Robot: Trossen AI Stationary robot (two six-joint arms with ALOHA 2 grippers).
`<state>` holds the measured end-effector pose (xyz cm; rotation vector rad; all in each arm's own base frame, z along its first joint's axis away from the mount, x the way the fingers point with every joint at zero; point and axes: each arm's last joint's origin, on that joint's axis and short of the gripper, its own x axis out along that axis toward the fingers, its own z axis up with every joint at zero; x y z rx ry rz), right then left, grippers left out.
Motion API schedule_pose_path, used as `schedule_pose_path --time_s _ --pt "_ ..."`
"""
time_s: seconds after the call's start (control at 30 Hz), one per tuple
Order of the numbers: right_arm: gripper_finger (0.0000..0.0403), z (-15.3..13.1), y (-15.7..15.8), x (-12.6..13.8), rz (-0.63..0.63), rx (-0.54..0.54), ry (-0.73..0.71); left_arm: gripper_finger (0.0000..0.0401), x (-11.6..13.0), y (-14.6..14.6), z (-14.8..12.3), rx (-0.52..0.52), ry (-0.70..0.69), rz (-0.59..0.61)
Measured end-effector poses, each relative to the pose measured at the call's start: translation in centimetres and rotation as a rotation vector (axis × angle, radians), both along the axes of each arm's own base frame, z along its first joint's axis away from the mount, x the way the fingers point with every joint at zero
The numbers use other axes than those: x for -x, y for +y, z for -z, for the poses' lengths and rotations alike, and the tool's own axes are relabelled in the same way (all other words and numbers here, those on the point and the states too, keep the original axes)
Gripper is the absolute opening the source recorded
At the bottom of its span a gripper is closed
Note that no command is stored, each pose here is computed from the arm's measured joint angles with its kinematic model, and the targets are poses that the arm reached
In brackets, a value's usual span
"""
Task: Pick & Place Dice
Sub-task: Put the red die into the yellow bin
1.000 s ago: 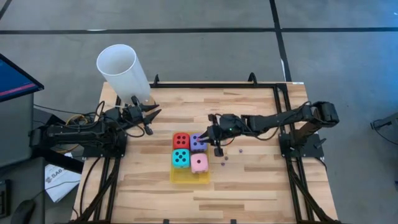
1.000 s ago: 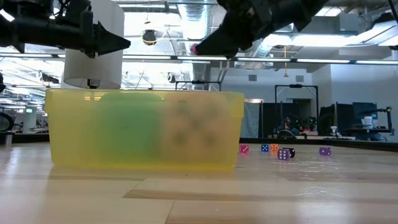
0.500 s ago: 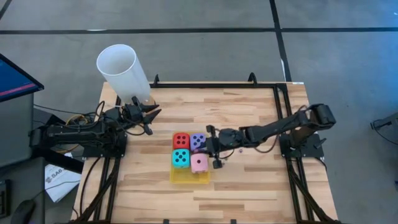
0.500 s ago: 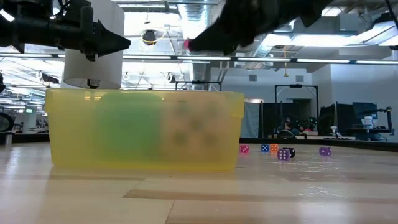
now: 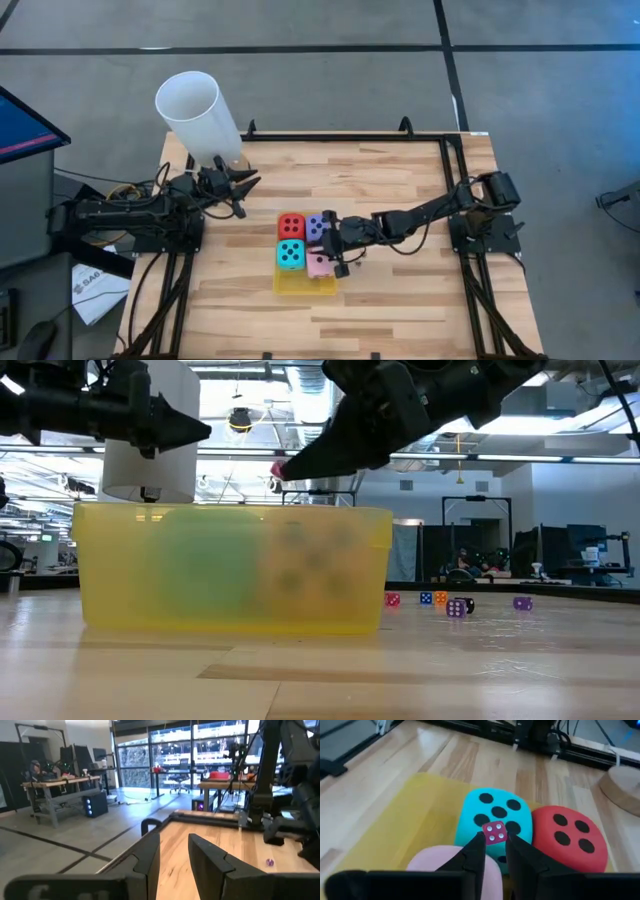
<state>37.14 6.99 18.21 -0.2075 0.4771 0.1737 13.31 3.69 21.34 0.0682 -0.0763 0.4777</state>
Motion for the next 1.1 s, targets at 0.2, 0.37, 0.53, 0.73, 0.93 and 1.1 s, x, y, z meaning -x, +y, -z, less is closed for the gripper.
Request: schedule_pose_path --time_s 0.2,0.37,0.53,0.73,0.93,1.1 --pt "0.0134 -0.5 0.1 -0.3 -0.007 0.011 -0.008 0.0090 0.0 0.0 -0.2 -0.007 -0.025 -0.001" --pt "0.0186 -0.3 0.0 -0.2 -0.008 0.015 0.002 0.0090 0.0 0.0 -0.3 -0.007 -0.027 -0.003" --pt "0.0200 -0.4 -0.3 0.2 -0.001 0.024 0.051 0.0090 0.0 0.0 -0.3 -0.007 -0.027 -0.003" --pt "0.0163 -2.2 -1.8 1.8 0.050 0.013 0.138 0.0090 0.0 0.0 -0.3 -0.008 -0.031 -0.003" --pt "0.0125 -3.9 -2.8 4.0 0.089 0.003 0.243 0.0090 0.0 0.0 -0.3 -0.009 -0.032 -0.003" --pt "0.0123 -4.0 -3.1 5.9 0.100 0.018 0.388 0.0090 0.0 0.0 -0.3 -0.009 -0.032 -0.003"
